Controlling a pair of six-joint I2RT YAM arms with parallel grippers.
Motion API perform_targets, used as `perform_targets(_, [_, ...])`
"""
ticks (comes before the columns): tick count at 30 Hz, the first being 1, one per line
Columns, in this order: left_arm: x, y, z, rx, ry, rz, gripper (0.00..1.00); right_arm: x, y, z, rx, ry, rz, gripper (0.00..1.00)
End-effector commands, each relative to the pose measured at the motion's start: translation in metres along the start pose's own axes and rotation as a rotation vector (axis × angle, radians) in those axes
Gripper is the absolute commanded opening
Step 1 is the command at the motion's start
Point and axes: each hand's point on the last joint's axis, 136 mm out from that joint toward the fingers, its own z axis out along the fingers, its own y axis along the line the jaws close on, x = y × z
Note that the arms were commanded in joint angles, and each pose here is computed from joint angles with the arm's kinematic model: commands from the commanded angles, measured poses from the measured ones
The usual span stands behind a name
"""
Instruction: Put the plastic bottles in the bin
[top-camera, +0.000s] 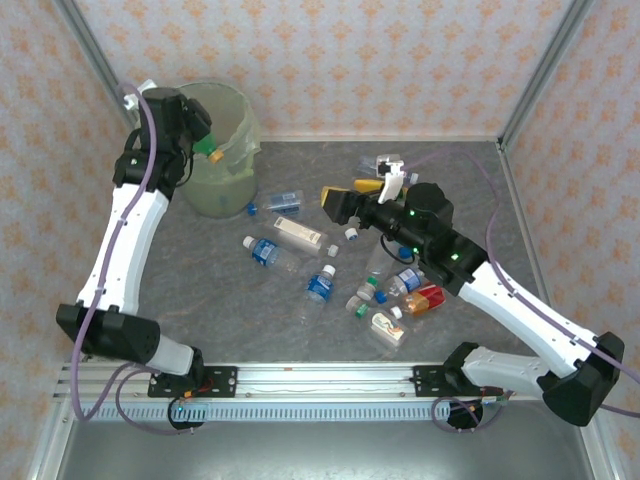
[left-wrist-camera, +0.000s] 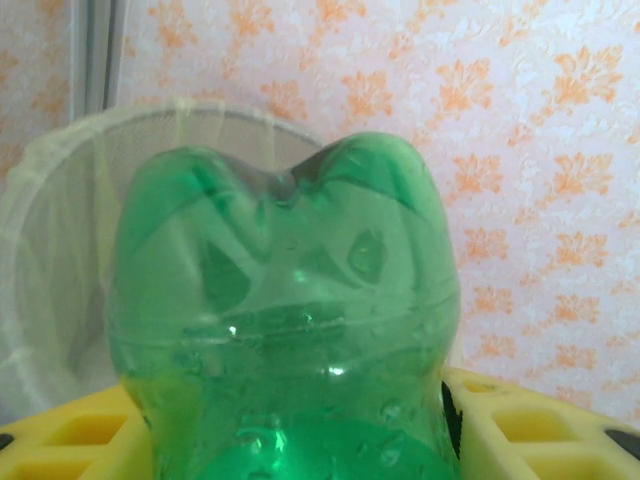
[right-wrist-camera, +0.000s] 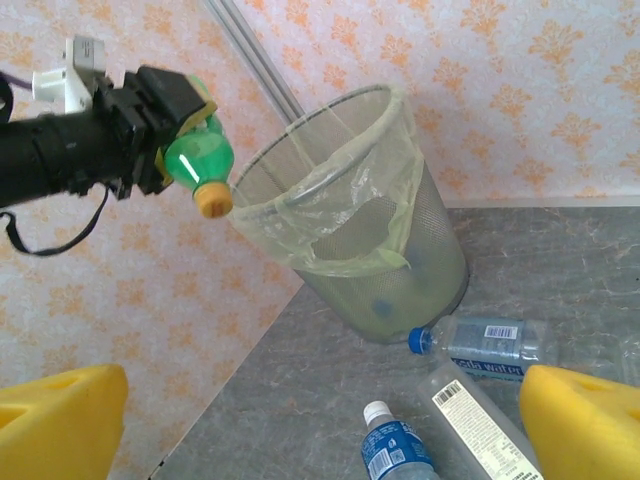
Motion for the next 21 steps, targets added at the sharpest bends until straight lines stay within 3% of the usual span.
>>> perform_targets(1, [-0.017,-0.002,0.018,-0.033,-0.031,0.042,0.54,0.009,-0.008,0.004,0.027,0.010,-0.018,1.00])
perform_targets(5, [-0.027,-0.009,0.048,-0.062,-0.043,0.075,0.54,0.012,-0.010,0.010,0.032,0.024,-0.018,1.00])
perform_targets(12, [-0.034,-0.002,0.094,-0.041,-0.024,-0.010,0.55,0.011,-0.012,0.009,0.050,0.035,-0.030,1.00])
perform_targets(21, [-0.007,0.015,0.134,-0.094,0.044,0.010,0.55,0.010,-0.015,0.006,0.074,0.029,-0.046,1.00])
